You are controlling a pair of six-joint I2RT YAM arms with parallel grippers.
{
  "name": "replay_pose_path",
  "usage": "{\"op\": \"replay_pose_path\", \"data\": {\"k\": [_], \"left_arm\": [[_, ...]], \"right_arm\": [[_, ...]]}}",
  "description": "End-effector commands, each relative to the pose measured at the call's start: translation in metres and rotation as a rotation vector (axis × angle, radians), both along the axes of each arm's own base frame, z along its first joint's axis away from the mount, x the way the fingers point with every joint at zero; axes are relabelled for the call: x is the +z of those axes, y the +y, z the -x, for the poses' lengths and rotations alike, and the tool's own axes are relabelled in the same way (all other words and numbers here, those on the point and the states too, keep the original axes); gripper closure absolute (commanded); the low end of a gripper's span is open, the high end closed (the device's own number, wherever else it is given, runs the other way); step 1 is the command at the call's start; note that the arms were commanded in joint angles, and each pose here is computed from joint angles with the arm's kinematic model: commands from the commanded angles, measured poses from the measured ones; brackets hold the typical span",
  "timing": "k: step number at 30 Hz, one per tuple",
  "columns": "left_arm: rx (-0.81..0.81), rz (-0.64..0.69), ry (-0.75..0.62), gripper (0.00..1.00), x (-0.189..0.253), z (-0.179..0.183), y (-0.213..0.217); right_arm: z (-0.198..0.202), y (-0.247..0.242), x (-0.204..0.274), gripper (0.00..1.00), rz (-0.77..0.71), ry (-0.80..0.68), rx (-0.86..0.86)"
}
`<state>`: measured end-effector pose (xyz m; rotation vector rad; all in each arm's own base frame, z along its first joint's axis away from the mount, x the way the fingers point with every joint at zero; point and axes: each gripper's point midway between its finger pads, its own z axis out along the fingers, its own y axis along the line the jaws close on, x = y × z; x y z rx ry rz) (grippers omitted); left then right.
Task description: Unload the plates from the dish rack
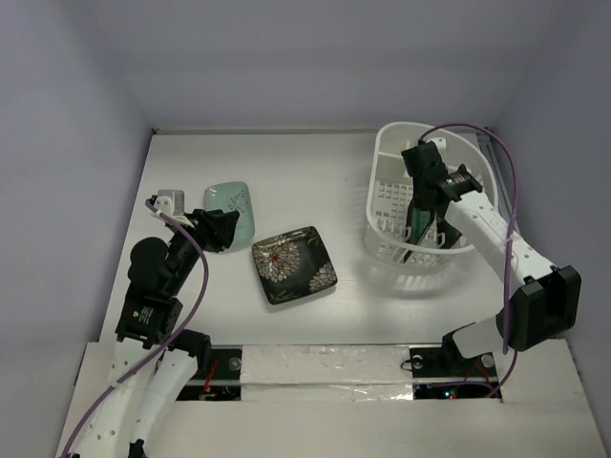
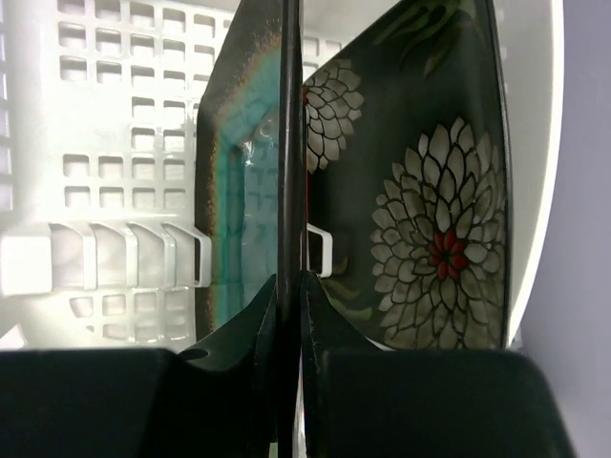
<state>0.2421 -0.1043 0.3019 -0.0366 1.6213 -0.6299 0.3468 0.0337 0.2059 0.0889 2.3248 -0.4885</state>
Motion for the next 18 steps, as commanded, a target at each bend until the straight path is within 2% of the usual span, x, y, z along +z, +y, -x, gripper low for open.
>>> {"op": "replay_pose_path", "data": {"k": [1, 6, 10, 18], "left_arm": [[-0.015, 0.024, -0.053, 0.58, 0.017, 0.001, -0.002], [-0.018, 0.025, -0.051, 0.58, 0.017, 0.001, -0.003], [-0.015, 0.024, -0.051, 0.58, 0.017, 0.000, -0.003], [-0.013, 0.022, -0.051, 0.58, 0.017, 0.000, -0.002]], "right_arm": [[-0.003, -0.004, 0.070, 1.00, -0.027, -0.197, -0.015], [-0.006, 0.013, 0.065, 1.00, -0.010, -0.176, 0.045], [-0.008, 0.013, 0.061, 1.00, 0.048, -0.160, 0.023], [0.005, 0.016, 0.132, 1.00, 0.023, -0.328, 0.014]]}}
